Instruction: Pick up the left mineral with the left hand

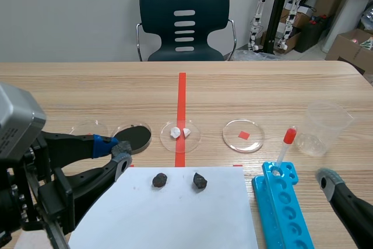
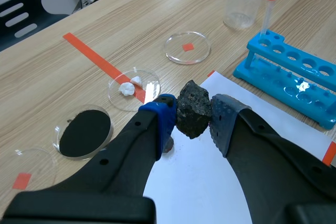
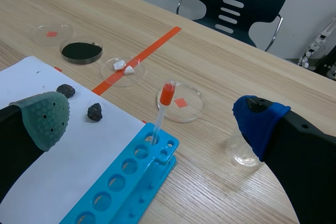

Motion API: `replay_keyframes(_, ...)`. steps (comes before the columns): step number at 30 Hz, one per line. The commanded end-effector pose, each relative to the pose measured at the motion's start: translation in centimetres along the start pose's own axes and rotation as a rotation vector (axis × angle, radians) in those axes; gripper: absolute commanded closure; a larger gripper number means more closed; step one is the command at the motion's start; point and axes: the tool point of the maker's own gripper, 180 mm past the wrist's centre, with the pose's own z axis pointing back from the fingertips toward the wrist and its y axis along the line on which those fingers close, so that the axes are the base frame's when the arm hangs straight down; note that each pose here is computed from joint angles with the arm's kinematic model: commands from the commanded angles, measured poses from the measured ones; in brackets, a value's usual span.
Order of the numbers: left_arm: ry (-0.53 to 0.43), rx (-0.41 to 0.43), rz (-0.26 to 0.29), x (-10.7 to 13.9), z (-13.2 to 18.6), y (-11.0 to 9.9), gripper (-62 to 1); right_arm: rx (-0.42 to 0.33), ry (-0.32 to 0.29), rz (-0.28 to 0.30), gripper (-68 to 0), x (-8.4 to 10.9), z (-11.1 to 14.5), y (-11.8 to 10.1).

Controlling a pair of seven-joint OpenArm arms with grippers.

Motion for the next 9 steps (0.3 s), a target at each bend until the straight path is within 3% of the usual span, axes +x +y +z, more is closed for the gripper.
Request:
replay_keyframes(1,-0.045,-0.005,0.005,1.28,-0.11,-0.27,-11.7,0.006,-0.033,0.009,-67.9,0.94,-0.29,-0.13)
replay_keyframes(9,-0.045,-0.005,0.005,1.28,-0.11,-0.27,-11.7,0.006,-0.040,0.009,-67.9,1.06,-0.28,-0.13)
